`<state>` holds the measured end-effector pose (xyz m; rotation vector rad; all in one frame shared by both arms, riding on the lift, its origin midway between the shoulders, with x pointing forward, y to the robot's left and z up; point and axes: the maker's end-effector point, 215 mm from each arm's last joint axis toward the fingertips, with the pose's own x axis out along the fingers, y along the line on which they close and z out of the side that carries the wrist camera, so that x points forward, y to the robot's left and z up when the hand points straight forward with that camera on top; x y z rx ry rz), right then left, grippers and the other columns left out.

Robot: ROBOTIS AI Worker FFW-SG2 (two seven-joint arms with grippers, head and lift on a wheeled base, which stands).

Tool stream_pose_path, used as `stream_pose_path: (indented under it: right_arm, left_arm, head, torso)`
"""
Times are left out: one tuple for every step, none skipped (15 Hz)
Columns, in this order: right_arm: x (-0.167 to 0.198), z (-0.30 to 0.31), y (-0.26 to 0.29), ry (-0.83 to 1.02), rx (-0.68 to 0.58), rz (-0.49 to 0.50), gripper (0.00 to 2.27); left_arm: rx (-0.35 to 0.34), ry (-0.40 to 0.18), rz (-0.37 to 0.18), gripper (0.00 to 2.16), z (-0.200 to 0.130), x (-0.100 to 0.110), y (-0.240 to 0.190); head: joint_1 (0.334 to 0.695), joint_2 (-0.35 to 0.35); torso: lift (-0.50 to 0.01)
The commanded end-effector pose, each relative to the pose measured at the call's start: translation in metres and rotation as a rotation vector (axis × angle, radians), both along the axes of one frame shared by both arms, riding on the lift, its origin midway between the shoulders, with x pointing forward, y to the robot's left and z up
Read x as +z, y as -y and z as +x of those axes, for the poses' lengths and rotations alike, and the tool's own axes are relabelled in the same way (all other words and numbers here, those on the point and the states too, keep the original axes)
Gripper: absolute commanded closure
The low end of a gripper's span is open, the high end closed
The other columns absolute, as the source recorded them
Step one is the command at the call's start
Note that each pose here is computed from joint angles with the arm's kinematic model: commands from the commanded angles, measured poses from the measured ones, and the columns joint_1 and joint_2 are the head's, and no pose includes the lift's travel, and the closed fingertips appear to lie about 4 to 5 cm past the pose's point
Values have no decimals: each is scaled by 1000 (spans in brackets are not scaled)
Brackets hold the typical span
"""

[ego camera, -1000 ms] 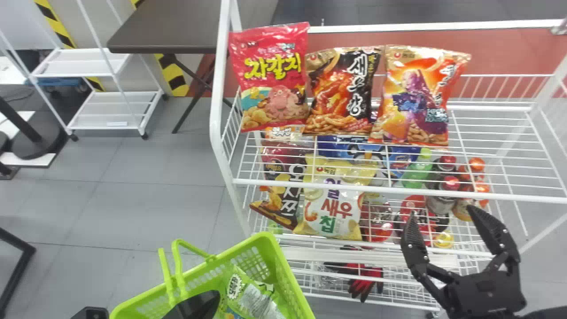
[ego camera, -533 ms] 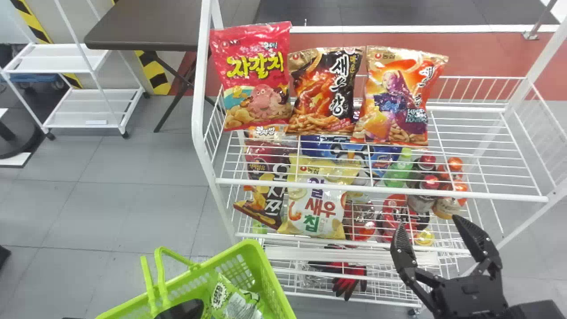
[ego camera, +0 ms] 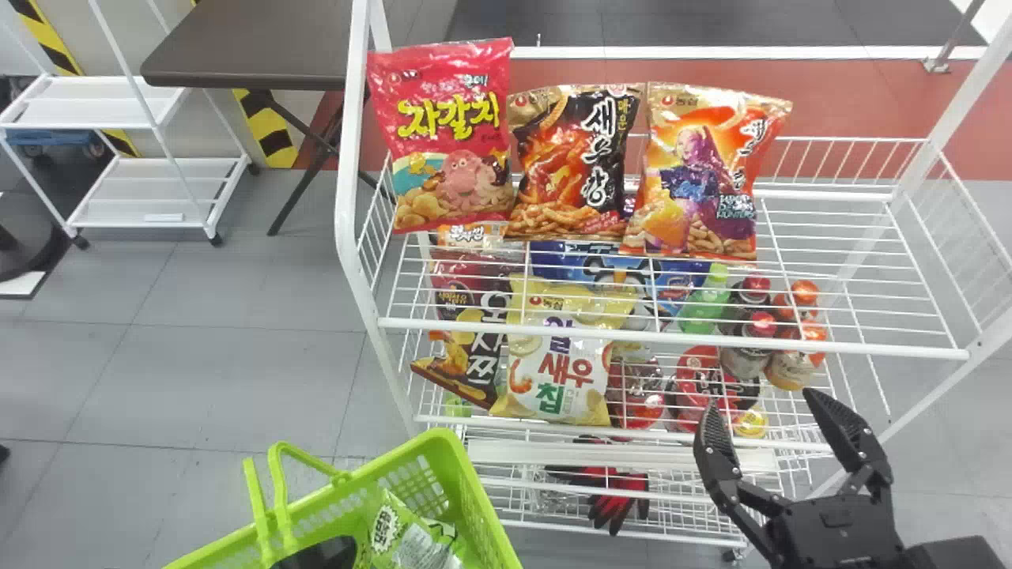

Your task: Hold basket handle with left hand then pick Gkobukchip with right hand and place into basket

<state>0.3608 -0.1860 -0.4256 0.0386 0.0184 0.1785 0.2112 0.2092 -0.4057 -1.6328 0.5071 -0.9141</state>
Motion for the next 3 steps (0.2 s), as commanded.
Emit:
stream_pose_path:
  right_arm:
    - [0, 0, 1, -1, -1, -1, 80]
    - [0, -1, 1, -1, -1, 0, 80]
    - [0, -1, 0, -1, -1, 0, 80]
  left_arm:
    - [-4, 0, 0, 2148, 0, 1, 0]
    - [-2, -1, 2, 2148, 0, 0, 0]
    - [-2, -1, 2, 2148, 0, 0, 0]
  head:
    - [695, 49]
    - [695, 48]
    - [695, 48]
  torso:
    - [0]
    - [0]
    - [0]
